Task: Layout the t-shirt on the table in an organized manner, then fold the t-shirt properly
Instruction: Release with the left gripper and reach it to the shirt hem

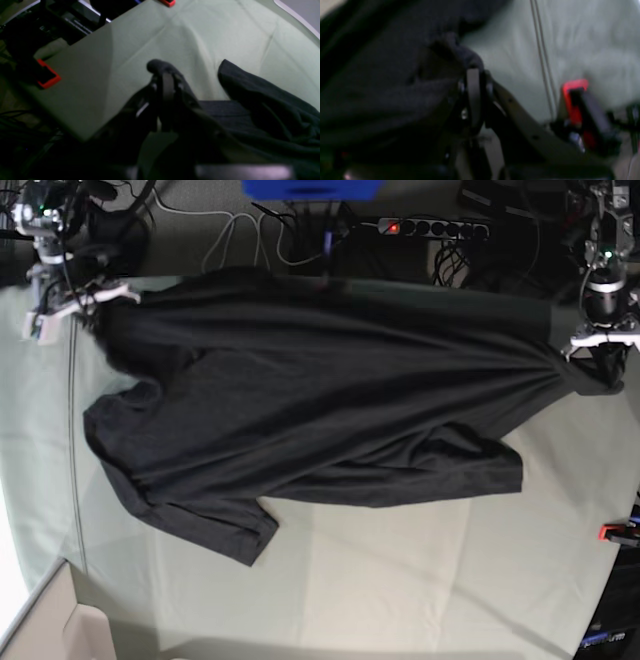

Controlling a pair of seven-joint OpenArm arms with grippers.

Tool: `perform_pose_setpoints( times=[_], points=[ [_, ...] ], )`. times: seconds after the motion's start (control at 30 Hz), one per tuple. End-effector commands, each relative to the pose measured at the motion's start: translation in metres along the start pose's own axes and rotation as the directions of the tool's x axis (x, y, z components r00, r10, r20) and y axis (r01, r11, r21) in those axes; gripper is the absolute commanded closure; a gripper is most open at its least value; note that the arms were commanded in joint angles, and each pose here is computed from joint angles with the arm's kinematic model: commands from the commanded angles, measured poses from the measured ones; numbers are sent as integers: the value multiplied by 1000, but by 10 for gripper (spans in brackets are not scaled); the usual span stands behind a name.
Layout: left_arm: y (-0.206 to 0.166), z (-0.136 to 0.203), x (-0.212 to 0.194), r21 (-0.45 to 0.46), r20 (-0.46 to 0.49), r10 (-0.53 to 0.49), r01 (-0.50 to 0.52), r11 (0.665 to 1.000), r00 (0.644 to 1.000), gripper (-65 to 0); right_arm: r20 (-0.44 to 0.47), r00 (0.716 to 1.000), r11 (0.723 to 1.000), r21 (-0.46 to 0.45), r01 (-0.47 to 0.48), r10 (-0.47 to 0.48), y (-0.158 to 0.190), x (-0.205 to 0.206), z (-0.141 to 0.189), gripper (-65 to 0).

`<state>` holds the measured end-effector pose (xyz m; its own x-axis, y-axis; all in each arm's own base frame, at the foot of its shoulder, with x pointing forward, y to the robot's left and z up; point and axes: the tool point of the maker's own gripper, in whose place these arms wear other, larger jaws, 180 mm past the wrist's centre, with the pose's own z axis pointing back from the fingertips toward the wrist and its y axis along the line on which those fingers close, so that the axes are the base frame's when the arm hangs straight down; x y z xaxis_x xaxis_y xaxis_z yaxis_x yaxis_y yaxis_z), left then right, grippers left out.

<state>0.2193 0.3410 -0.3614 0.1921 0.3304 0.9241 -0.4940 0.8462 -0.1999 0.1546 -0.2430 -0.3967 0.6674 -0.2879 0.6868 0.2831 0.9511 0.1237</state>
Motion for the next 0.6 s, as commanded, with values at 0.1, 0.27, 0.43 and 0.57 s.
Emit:
perform_pose_setpoints(
  times=[0.1, 0.27, 0.43, 0.57],
  points=[
    [15, -2, -2, 35, 7, -24, 23, 999, 1000, -1, 4, 1000, 1000, 2, -5, 5, -1, 0, 4, 0],
    [21, 0, -13, 56, -15, -14, 14, 998, 1000, -5, -14, 1000, 1000, 2, -1, 1, 0, -6, 6, -12],
    [17, 3, -19, 55, -29, 6, -5, 998, 1000, -70, -10, 1000, 1000, -1, 0, 0, -2, -5, 6, -207],
    [11, -3, -29, 52, -104, 32, -26, 998, 994, -235, -7, 1000, 1000, -2, 0, 0, -2, -4, 6, -313]
  ],
)
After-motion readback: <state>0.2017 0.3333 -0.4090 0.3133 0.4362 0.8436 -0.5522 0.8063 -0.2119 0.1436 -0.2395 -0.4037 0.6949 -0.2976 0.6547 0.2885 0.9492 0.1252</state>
